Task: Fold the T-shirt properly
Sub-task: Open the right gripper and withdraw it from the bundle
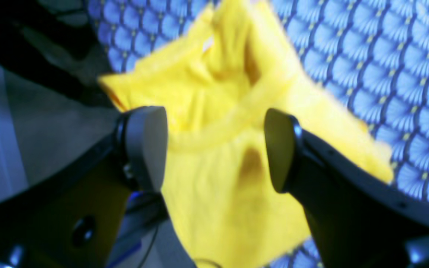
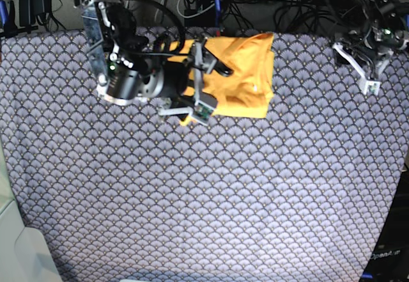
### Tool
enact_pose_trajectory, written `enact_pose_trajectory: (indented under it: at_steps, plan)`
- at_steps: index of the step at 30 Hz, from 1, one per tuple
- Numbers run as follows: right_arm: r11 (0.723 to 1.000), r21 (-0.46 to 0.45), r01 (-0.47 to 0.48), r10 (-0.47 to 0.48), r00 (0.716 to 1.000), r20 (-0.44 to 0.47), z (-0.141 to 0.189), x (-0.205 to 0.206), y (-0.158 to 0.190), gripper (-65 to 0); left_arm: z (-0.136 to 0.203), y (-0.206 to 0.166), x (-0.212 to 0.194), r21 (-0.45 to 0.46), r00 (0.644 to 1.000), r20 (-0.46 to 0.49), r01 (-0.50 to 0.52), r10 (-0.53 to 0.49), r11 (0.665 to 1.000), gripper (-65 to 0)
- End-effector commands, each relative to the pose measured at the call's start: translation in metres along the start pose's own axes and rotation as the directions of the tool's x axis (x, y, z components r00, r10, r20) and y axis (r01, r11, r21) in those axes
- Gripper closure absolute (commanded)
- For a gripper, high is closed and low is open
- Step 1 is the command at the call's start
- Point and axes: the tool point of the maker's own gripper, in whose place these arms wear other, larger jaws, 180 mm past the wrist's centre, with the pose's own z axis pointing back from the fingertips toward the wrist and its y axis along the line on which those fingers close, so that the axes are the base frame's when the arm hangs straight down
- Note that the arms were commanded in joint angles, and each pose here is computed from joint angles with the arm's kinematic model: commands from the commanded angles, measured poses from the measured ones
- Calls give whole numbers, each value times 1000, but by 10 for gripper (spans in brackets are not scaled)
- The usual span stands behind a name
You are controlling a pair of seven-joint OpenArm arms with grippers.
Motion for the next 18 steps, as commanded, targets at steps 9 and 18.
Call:
enact_pose_trajectory:
  at_steps: [9,18]
  plan:
    - [994,93,59,-62,998,31,-36,3,-4,-415,18,1,1,25,999,30,39,-40,999,-323]
    - [983,153,100,-103,995,12,-76,4,-22,-415,19,-1,-14,16,999,-3,47,-47,999,-323]
